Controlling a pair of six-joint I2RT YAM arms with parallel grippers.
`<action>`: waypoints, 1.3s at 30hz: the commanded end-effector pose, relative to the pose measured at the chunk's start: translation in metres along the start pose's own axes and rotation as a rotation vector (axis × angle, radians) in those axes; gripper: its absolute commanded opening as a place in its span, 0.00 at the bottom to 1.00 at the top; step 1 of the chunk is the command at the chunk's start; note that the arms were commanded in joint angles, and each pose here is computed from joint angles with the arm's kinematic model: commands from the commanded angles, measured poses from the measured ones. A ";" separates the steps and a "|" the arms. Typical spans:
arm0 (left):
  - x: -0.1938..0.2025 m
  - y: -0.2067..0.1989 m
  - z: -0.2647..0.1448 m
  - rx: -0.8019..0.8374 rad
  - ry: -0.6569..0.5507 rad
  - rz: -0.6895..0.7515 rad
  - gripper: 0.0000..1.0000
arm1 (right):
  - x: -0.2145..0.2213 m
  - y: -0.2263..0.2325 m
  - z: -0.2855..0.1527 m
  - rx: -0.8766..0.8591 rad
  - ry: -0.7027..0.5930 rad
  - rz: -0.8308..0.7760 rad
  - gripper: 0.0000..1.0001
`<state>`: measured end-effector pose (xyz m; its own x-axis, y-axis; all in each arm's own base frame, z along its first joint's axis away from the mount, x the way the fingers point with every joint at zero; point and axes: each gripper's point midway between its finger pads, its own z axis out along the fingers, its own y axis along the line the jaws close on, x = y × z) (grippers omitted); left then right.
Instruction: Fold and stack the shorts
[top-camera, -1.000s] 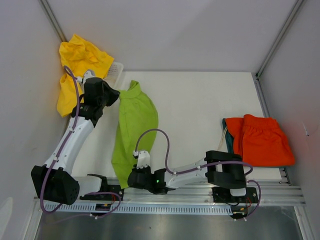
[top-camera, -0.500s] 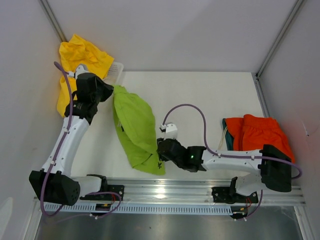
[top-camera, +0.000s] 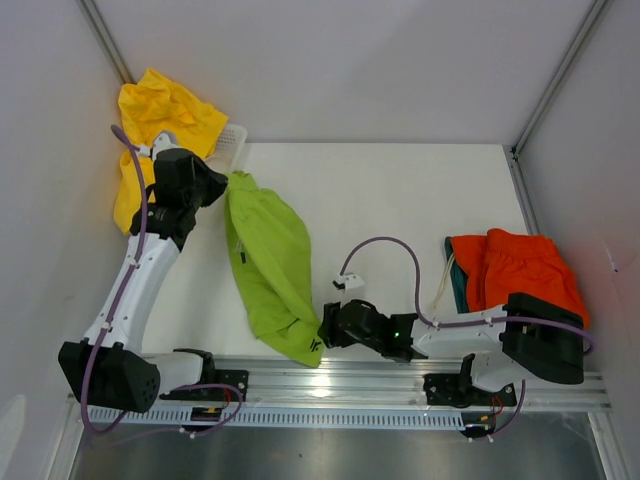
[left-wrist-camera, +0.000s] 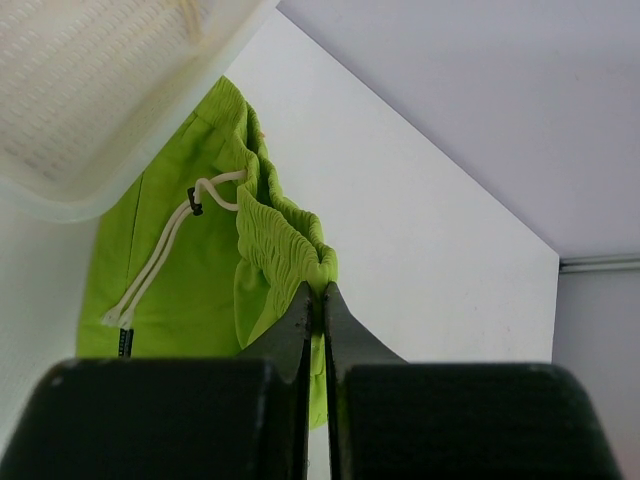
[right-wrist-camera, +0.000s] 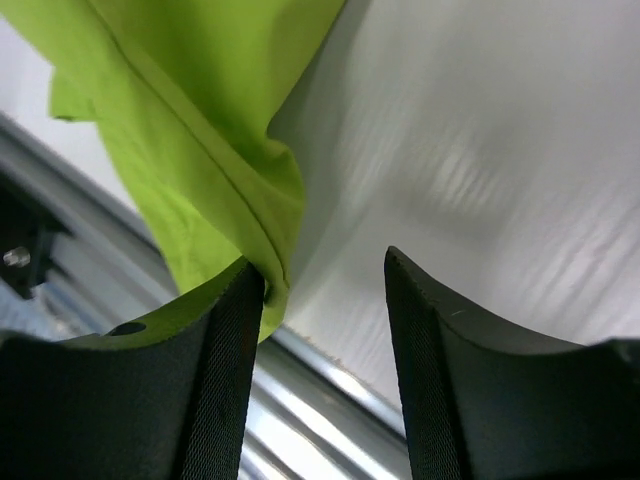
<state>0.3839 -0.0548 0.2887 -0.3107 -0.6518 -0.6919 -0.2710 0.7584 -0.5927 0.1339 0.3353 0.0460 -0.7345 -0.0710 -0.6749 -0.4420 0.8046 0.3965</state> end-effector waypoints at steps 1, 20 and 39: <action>-0.025 -0.016 -0.012 0.064 -0.081 0.000 0.00 | -0.009 0.042 -0.014 -0.183 -0.056 0.136 0.54; -0.025 -0.015 -0.013 0.061 -0.086 -0.003 0.00 | 0.042 0.082 -0.004 -0.200 -0.014 0.172 0.50; -0.030 -0.020 -0.017 0.054 -0.083 -0.040 0.00 | 0.042 0.065 0.004 -0.085 0.006 0.058 0.00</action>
<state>0.3838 -0.0549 0.2890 -0.3100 -0.6546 -0.6895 -0.2725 0.7560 -0.5952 0.0609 0.3851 0.0228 -0.7887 -0.0444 -0.6132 -0.4519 0.7181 0.5292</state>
